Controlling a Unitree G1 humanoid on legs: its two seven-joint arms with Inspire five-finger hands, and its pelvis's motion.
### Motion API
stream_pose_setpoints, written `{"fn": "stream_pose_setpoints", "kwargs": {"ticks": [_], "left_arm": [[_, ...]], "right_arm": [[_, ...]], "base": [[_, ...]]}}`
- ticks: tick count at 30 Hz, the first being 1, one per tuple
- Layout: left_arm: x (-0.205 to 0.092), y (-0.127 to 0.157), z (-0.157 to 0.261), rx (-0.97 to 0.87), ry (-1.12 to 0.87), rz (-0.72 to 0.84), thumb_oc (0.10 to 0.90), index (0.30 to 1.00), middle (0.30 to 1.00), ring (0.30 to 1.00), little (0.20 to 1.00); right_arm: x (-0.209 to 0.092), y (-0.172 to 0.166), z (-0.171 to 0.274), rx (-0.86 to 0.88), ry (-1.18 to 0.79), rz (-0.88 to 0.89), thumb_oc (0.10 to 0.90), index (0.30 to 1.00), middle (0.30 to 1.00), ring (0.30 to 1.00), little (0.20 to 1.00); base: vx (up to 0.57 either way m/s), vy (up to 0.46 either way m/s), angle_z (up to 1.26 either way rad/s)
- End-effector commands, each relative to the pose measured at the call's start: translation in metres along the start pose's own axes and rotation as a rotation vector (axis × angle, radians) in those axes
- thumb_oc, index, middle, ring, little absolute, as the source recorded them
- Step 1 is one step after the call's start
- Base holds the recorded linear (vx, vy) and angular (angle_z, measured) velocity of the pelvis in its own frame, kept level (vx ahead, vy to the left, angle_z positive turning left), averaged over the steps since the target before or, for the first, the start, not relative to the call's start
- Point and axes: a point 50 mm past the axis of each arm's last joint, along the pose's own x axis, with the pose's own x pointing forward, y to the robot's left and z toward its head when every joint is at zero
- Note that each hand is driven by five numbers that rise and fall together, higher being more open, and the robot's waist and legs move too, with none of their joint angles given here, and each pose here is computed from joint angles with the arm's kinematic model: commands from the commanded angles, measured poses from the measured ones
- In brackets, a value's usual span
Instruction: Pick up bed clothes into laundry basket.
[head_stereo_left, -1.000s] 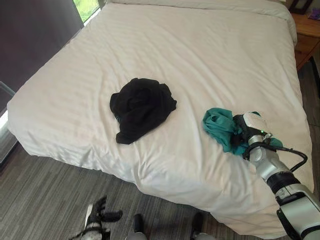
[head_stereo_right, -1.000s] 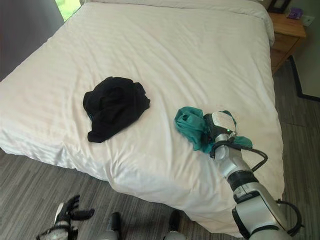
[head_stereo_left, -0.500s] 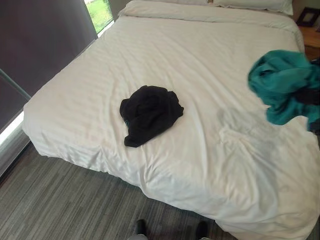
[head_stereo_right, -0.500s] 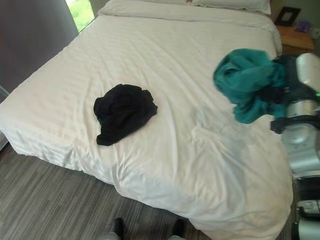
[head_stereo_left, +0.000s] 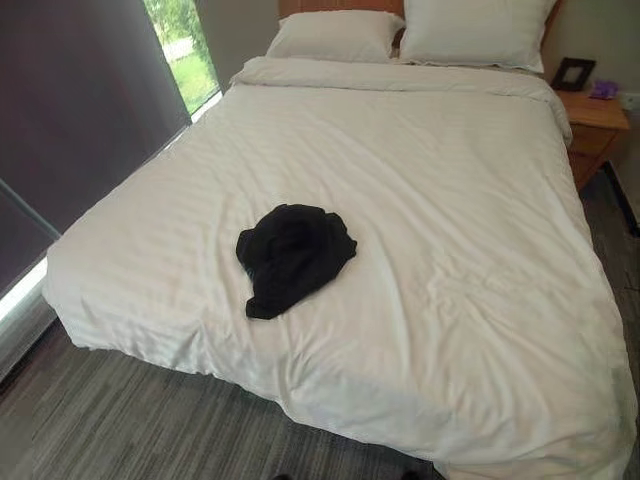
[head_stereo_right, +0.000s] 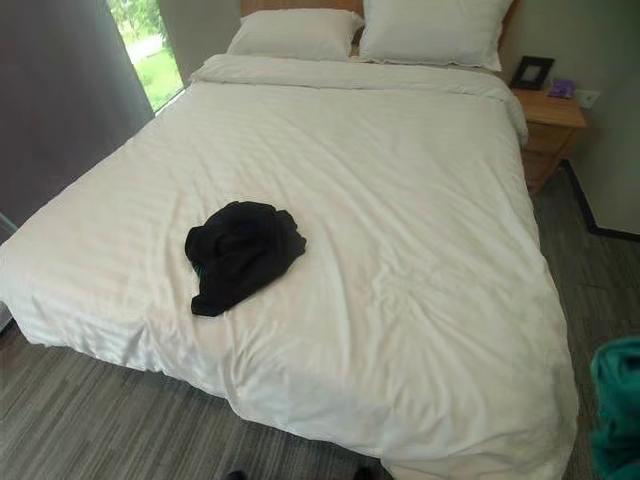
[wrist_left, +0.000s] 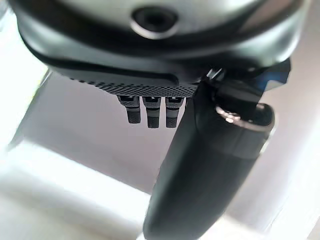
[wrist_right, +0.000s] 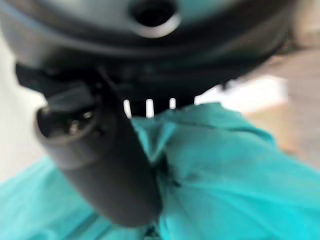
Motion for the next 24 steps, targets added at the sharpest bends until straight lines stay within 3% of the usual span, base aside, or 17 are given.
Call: {"fn": "stream_pose_setpoints", "kwargs": {"ticks": [1,3,4,6,7,9,11,13,17,18,21,22,23,24], "left_arm": [[0.026,0.074,0.083,-0.077,-0.295,0.306,0.8,0.9,0.9,0.9,0.9],[0.025,0.088,0.101,-0.09,-0.359,0.36,0.8,0.9,0.9,0.9,0.9],[0.022,0.098,0.139,-0.171,-0.49,0.447,0.8,0.9,0.9,0.9,0.9],[0.009,0.075,0.2,-0.39,-0.713,0.436,0.8,0.9,0.9,0.9,0.9],[0.01,0.072,0.205,-0.396,-0.719,0.433,0.8,0.9,0.9,0.9,0.9],[-0.009,0.039,0.247,-0.521,-0.876,0.291,0.8,0.9,0.9,0.9,0.9],[-0.009,0.038,0.25,-0.524,-0.881,0.288,0.8,0.9,0.9,0.9,0.9],[-0.045,-0.034,0.31,-0.461,-1.045,0.081,0.8,0.9,0.9,0.9,0.9],[-0.056,-0.066,0.326,-0.412,-1.063,-0.012,0.8,0.9,0.9,0.9,0.9],[-0.058,-0.091,0.323,-0.389,-1.017,-0.087,0.8,0.9,0.9,0.9,0.9],[-0.06,-0.109,0.319,-0.338,-0.989,-0.121,0.8,0.9,0.9,0.9,0.9],[-0.058,-0.117,0.315,-0.214,-0.989,-0.077,0.8,0.9,0.9,0.9,0.9],[-0.058,-0.117,0.315,-0.214,-0.989,-0.077,0.8,0.9,0.9,0.9,0.9],[-0.054,-0.135,0.307,-0.115,-0.945,-0.091,0.8,0.9,0.9,0.9,0.9]], "right_arm": [[0.013,-0.015,0.072,0.034,-0.253,-0.075,0.4,0.3,0.3,0.3,0.3],[0.01,0.001,0.066,-0.012,-0.232,-0.028,0.4,0.3,0.3,0.3,0.3],[0.002,0.036,0.048,-0.087,-0.173,0.096,0.4,0.3,0.3,0.3,0.3],[-0.016,0.087,0.032,-0.324,-0.178,0.293,0.4,0.3,0.3,0.3,0.3],[-0.016,0.086,0.03,-0.319,-0.169,0.288,0.4,0.3,0.3,0.3,0.3],[-0.036,0.124,0.017,-0.435,-0.156,0.445,0.4,0.3,0.3,0.3,0.3],[-0.036,0.124,0.016,-0.431,-0.15,0.444,0.4,0.3,0.3,0.3,0.3],[-0.082,0.176,-0.016,-0.542,-0.085,0.71,0.4,0.3,0.3,0.3,0.3],[-0.108,0.198,-0.024,-0.666,-0.143,0.843,0.4,0.3,0.3,0.3,0.3],[-0.122,0.208,-0.027,-0.766,-0.201,0.932,0.4,0.3,0.3,0.3,0.3],[-0.128,0.213,-0.027,-0.789,-0.22,0.957,0.4,0.3,0.3,0.3,0.3],[-0.136,0.217,-0.03,-0.801,-0.235,0.981,0.4,0.3,0.3,0.3,0.3],[-0.136,0.217,-0.03,-0.8,-0.235,0.981,0.4,0.3,0.3,0.3,0.3],[-0.146,0.22,-0.039,-0.82,-0.247,1.014,0.4,0.3,0.3,0.3,0.3]], "base": [[-0.02,-0.013,-0.09],[-0.04,-0.023,-0.09],[-0.03,-0.044,-0.04],[-0.06,-0.044,0.12],[-0.07,-0.024,0.25],[-0.04,-0.02,0.16],[-0.01,-0.004,0.03],[-0.01,-0.043,-0.07],[-0.01,-0.032,-0.2],[-0.01,0.007,-0.41],[-0.04,-0.003,-0.32],[-0.02,-0.012,-0.49],[-0.03,-0.026,-0.46],[0.0,-0.019,-0.27]]}}
